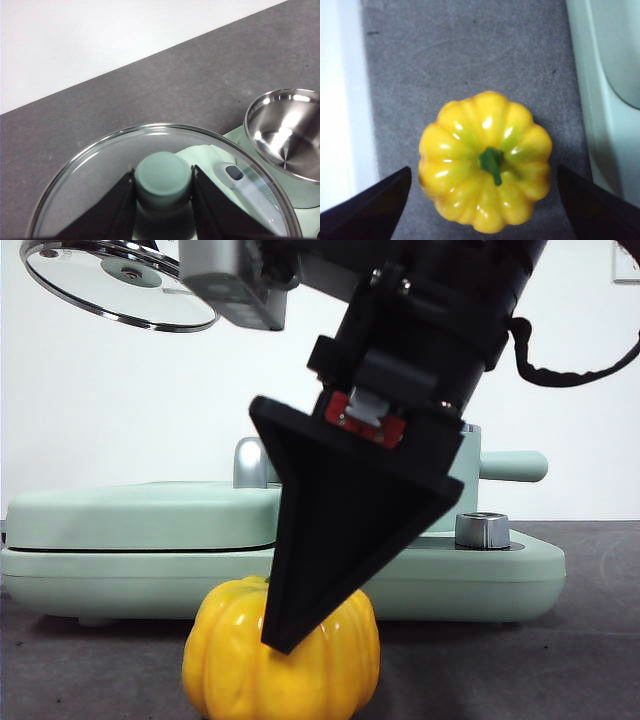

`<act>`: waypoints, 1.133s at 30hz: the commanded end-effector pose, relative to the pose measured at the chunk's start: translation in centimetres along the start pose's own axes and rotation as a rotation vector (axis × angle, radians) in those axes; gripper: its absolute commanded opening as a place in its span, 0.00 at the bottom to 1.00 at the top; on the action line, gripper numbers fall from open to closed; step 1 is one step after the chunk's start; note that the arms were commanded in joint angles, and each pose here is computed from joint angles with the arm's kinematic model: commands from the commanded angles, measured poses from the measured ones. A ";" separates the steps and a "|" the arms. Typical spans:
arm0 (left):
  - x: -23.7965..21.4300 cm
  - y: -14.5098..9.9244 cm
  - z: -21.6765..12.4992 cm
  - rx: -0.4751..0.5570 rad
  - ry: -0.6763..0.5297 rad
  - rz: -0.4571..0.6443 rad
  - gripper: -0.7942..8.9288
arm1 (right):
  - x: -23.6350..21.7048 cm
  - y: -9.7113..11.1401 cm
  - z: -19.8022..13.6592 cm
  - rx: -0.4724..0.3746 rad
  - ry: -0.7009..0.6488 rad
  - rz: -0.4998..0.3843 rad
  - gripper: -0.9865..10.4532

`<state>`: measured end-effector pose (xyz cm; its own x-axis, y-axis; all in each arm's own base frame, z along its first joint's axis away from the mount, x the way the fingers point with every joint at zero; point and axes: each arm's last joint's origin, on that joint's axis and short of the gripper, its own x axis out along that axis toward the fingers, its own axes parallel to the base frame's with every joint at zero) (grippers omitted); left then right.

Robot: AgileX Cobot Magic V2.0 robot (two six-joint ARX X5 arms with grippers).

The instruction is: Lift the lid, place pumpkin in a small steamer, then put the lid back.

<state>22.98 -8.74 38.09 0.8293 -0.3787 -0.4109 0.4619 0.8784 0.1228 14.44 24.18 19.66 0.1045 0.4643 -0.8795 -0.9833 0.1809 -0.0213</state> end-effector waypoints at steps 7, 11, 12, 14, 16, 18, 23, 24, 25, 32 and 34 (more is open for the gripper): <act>-0.6 0.0 0.9 0.007 -0.053 0.003 0.09 | 0.3 0.3 0.2 0.035 0.039 0.000 0.39; -0.6 0.0 0.9 0.007 -0.053 0.004 0.09 | 0.2 0.4 -0.1 0.070 0.075 0.002 0.38; -0.6 0.0 0.9 0.007 -0.053 0.004 0.09 | 0.2 0.4 -0.2 0.076 0.081 0.003 0.38; -0.6 0.0 0.9 0.007 -0.053 0.004 0.09 | 0.1 0.4 -0.2 0.085 0.084 0.003 0.37; -0.6 0.0 0.9 0.007 -0.053 0.003 0.09 | -0.2 0.5 -0.3 0.105 0.083 0.003 0.37; -0.6 0.0 0.9 0.007 -0.053 0.004 0.09 | -0.7 0.6 -0.4 0.132 0.081 0.002 0.37; -0.6 0.0 0.9 0.007 -0.053 0.004 0.09 | -3.1 0.7 -1.0 0.247 0.106 -0.001 0.37; -0.6 0.0 0.9 0.007 -0.053 0.004 0.09 | -3.8 0.8 -1.0 0.269 0.116 -0.001 0.37; -0.6 0.0 0.9 0.007 -0.054 0.004 0.09 | -4.6 0.8 -1.1 0.290 0.123 -0.005 0.37; -0.6 0.0 0.9 0.007 -0.058 0.005 0.09 | -10.8 0.5 -0.8 0.468 0.123 -0.034 0.37; -0.6 0.0 0.9 0.008 -0.059 0.005 0.09 | -12.8 0.2 -0.5 0.545 0.144 -0.045 0.37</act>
<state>23.00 -8.75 38.09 0.8296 -0.3784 -0.4105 0.4616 0.8785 0.1230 12.78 17.69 30.17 0.0926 0.3410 -0.9355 -0.7974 0.5881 0.1354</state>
